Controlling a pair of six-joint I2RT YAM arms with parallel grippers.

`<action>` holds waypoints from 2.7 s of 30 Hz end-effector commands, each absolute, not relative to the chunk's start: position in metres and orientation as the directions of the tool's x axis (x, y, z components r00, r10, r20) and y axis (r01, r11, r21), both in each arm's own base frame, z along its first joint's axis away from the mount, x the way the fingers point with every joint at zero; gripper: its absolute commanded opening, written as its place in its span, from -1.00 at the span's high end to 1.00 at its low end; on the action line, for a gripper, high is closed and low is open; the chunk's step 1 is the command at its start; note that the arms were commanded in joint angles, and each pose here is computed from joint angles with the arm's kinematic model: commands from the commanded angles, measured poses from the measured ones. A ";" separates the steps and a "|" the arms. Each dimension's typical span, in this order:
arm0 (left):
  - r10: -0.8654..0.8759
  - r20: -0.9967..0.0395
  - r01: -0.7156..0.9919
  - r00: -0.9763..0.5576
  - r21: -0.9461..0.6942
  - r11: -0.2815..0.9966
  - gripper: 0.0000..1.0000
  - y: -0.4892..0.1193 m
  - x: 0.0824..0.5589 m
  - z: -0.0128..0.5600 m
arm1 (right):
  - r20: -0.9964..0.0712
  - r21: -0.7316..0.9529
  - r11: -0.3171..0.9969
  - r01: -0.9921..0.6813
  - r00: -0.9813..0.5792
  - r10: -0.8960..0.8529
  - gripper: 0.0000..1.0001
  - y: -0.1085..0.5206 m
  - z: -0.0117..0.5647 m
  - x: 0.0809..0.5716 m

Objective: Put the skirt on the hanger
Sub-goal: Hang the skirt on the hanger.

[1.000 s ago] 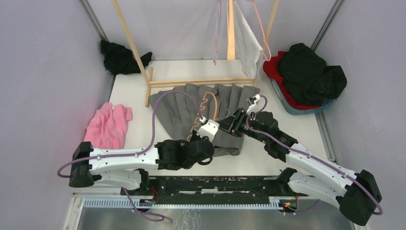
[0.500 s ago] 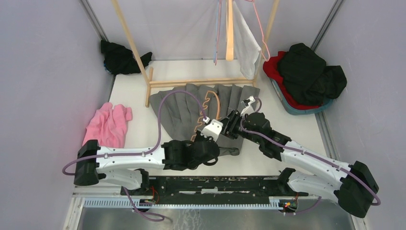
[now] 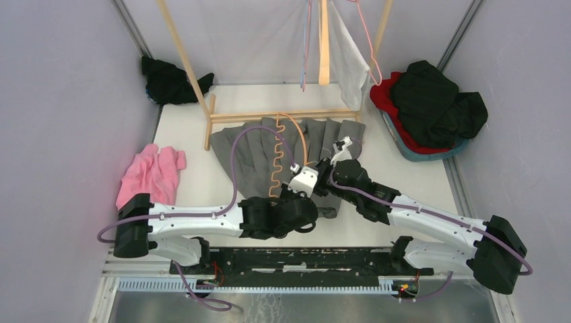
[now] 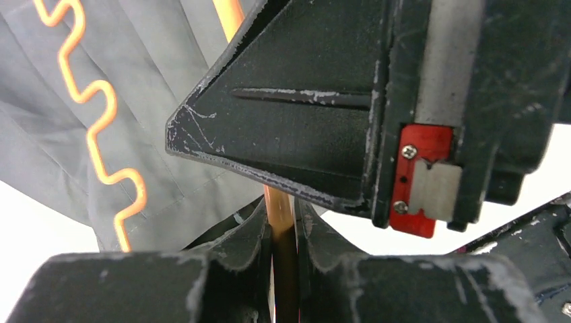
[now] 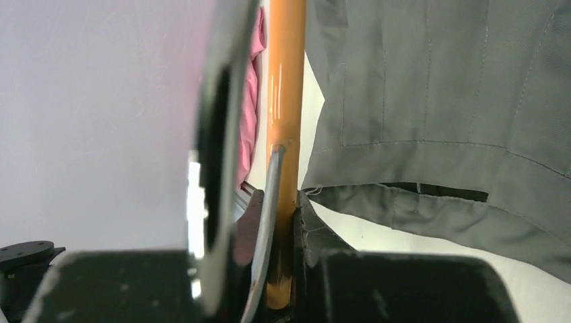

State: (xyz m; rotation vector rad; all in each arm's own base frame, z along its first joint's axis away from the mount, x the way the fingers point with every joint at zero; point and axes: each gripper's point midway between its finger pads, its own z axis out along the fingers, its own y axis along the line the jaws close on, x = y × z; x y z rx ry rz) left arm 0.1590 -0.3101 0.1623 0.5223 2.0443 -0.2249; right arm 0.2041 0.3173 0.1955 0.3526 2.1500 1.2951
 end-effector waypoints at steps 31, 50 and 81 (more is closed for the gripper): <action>0.114 -0.763 0.370 -0.637 -0.172 0.913 -0.59 -0.225 0.156 0.203 | -0.285 0.886 0.448 -0.115 -0.898 0.334 0.98 0.200 0.181 0.068; 0.292 -0.595 0.453 -0.749 -0.139 0.881 -0.57 -0.235 0.167 0.107 | -0.378 0.801 0.583 -0.135 -0.869 0.319 0.98 0.158 0.184 0.058; 0.530 -0.628 0.568 -0.569 0.166 0.806 -0.58 -0.304 0.188 0.058 | -0.469 0.813 0.563 -0.152 -0.744 0.476 0.98 0.117 0.219 0.067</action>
